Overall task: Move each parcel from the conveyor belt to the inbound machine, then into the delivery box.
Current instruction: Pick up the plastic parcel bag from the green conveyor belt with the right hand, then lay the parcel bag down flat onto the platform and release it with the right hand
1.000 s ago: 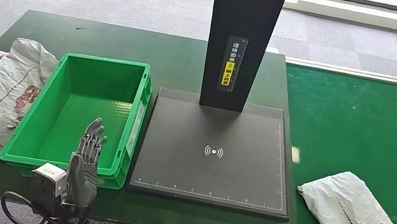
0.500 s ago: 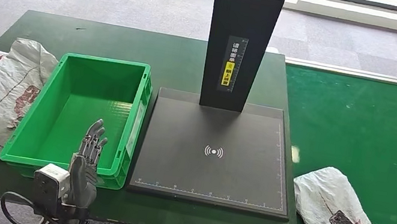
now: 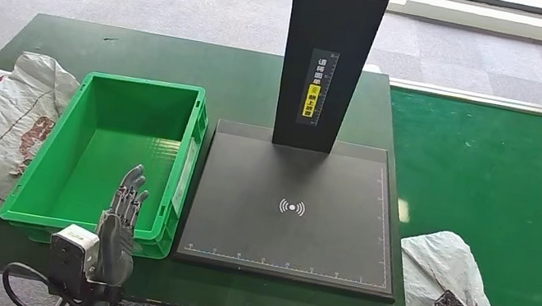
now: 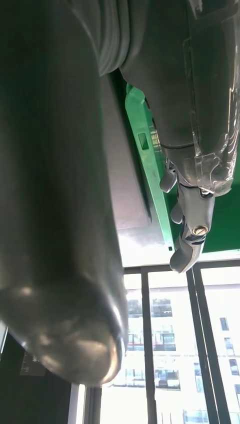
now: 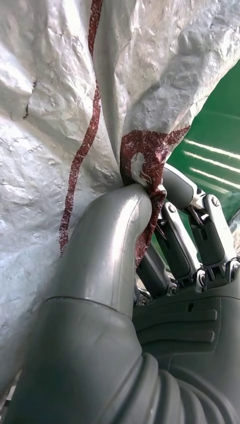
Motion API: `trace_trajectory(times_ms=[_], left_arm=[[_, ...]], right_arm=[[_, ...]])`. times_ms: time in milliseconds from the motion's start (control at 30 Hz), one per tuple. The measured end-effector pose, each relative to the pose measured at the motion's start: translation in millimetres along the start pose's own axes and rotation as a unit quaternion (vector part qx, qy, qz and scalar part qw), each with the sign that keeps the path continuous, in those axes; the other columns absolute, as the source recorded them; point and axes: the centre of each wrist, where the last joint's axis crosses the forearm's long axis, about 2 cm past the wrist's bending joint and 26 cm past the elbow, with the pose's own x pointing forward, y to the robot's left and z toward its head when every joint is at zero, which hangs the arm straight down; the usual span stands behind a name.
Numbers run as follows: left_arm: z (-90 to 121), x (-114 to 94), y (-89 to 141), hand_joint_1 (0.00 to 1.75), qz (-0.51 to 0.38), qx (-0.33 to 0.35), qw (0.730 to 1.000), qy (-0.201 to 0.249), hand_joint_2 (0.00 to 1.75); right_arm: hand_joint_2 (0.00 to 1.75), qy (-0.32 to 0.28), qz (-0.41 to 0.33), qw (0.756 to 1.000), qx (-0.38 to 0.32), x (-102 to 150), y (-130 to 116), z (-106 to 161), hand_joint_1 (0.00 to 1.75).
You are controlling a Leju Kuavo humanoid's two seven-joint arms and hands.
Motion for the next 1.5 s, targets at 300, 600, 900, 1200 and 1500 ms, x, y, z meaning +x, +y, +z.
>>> trace_trajectory(times_ms=[300,600,900,1200,1500], left_arm=[[1.4,0.7,-0.7,0.0,-0.002,-0.01,1.0,0.007,0.0],[5.9,4.3,0.2,0.0,-0.006,0.003,1.0,0.006,0.0],[7.5,7.1,-1.3,0.0,-0.005,0.0,1.0,0.004,0.0],[7.9,7.1,-1.2,0.0,-0.006,0.004,1.0,0.0,0.0],[8.1,7.1,-1.2,0.0,-0.006,0.005,1.0,0.001,0.0]], right_arm=[[1.75,0.004,0.012,1.0,-0.01,2.3,6.8,3.9,1.75],[1.75,-0.011,-0.008,0.986,-0.166,19.0,-12.2,5.9,1.75],[1.75,-0.079,-0.123,0.897,-0.417,8.9,-58.7,48.9,1.75],[1.75,-0.091,-0.147,0.84,-0.515,-3.2,-72.8,81.0,1.75],[1.75,-0.09,-0.152,0.834,-0.524,-1.9,-74.4,85.1,1.75]])
